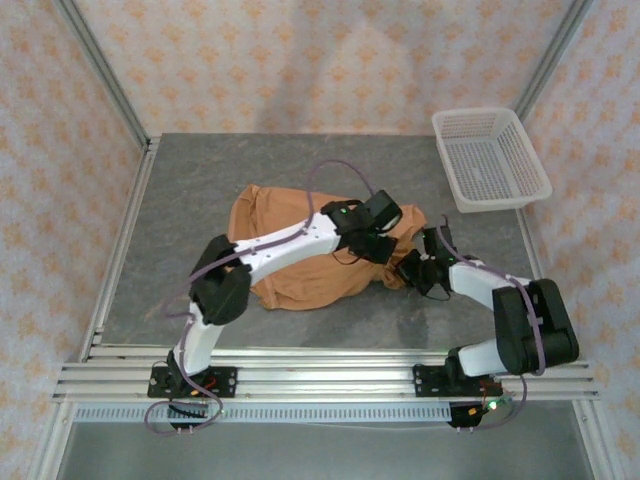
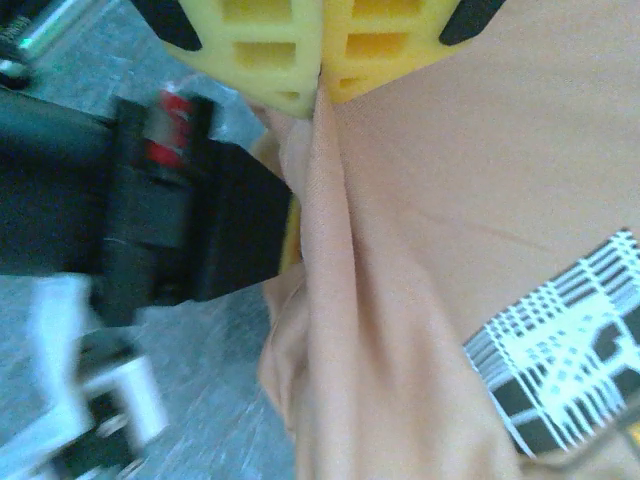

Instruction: Fold the inside-out t-shirt

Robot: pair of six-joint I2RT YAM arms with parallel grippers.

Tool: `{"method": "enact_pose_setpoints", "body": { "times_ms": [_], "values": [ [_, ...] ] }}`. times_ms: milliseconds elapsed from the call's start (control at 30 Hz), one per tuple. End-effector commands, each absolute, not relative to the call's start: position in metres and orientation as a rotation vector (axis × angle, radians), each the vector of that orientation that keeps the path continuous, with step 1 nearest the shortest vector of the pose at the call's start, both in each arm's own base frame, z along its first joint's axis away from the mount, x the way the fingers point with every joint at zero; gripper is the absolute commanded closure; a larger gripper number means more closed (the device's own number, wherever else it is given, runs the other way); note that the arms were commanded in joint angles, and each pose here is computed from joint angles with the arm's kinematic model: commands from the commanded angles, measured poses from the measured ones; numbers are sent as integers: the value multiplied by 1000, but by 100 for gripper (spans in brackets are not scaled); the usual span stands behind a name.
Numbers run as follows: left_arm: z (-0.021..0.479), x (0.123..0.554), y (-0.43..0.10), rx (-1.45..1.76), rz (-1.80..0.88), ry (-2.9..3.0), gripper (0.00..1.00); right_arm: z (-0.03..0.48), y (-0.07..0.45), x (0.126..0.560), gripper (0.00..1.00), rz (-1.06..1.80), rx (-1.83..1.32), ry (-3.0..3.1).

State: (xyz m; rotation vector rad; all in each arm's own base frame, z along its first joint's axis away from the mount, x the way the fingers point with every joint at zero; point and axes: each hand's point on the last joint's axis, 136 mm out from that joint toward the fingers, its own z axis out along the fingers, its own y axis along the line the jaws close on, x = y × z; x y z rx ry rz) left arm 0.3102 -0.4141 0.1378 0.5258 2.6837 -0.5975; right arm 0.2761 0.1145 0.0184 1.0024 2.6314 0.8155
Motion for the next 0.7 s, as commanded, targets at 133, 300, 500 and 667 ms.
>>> {"method": "enact_pose_setpoints", "body": {
  "times_ms": [133, 300, 500, 667],
  "values": [
    [160, 329, -366, 197, -721, 2586, 100, 9, 94, 271, 100, 638, 1030, 2601],
    [124, 326, -336, 104, -717, 2629, 100, 16, 80, 264, 100, 511, 986, 2624],
    [91, 315, -318, 68, -693, 2676, 95, 33, 65, 260, 100, 376, 907, 2632],
    [92, 313, -329, 63, -779, 2663, 94, 72, 95, 270, 100, 461, 713, 2626]
  ]
}}
